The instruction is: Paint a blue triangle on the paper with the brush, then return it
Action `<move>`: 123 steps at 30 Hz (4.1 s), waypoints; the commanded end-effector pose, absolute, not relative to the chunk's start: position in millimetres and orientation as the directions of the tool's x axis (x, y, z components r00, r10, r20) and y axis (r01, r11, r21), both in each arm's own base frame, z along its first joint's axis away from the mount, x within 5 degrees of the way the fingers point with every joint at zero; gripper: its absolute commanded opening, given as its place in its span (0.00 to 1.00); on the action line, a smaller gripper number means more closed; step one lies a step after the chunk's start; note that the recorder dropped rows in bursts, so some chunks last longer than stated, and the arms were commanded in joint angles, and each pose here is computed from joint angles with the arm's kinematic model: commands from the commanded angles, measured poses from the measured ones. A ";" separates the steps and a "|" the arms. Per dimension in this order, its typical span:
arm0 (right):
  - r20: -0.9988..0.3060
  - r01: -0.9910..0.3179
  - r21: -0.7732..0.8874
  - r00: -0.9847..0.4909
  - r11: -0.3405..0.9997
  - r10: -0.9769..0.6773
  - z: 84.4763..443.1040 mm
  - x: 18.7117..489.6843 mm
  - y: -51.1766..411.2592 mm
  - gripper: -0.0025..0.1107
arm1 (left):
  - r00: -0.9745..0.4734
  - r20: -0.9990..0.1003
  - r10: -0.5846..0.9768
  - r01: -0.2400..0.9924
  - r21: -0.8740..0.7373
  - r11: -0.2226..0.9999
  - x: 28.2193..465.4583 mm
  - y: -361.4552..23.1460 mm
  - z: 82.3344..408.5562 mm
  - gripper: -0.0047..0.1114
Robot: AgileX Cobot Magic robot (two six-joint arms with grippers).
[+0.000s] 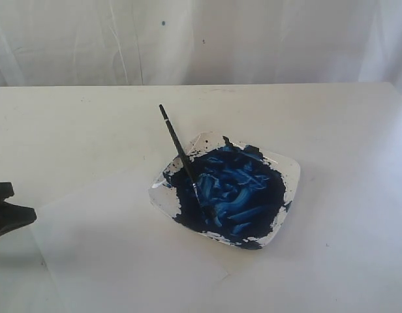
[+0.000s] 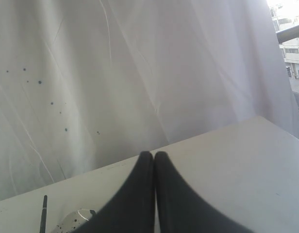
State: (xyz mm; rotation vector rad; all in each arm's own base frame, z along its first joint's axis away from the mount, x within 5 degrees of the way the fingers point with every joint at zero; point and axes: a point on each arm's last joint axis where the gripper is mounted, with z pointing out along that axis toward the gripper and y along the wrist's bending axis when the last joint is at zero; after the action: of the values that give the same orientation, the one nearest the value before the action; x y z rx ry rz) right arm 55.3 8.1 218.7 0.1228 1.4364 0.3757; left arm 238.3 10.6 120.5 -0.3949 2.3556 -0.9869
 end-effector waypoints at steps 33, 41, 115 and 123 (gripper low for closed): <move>-0.942 -0.178 0.308 0.083 0.935 0.327 217.6 55.1 8.1 0.02 | -0.805 -0.484 -0.343 -0.048 -0.523 0.851 260.9 5.1 118.6 0.04; -0.942 -0.178 0.308 0.083 0.935 0.327 217.6 55.1 8.1 0.02 | -0.790 -0.481 -0.380 -0.069 -0.545 0.836 262.5 5.2 119.9 0.04; -0.942 -0.178 0.306 0.083 0.935 0.324 217.6 55.1 8.1 0.02 | -0.819 -0.426 -0.383 -0.134 -0.508 0.851 261.8 9.4 95.1 0.04; -0.942 -0.178 0.306 0.083 0.935 0.324 217.6 55.1 8.1 0.02 | -0.819 -0.427 -0.383 -0.133 -0.509 0.850 261.8 9.3 95.2 0.04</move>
State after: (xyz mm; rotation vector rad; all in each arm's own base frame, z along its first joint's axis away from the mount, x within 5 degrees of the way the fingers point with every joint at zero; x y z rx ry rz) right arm 55.3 8.1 218.5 0.1231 1.4384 0.3754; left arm 265.0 1.6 103.9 -0.3458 2.4217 -0.7673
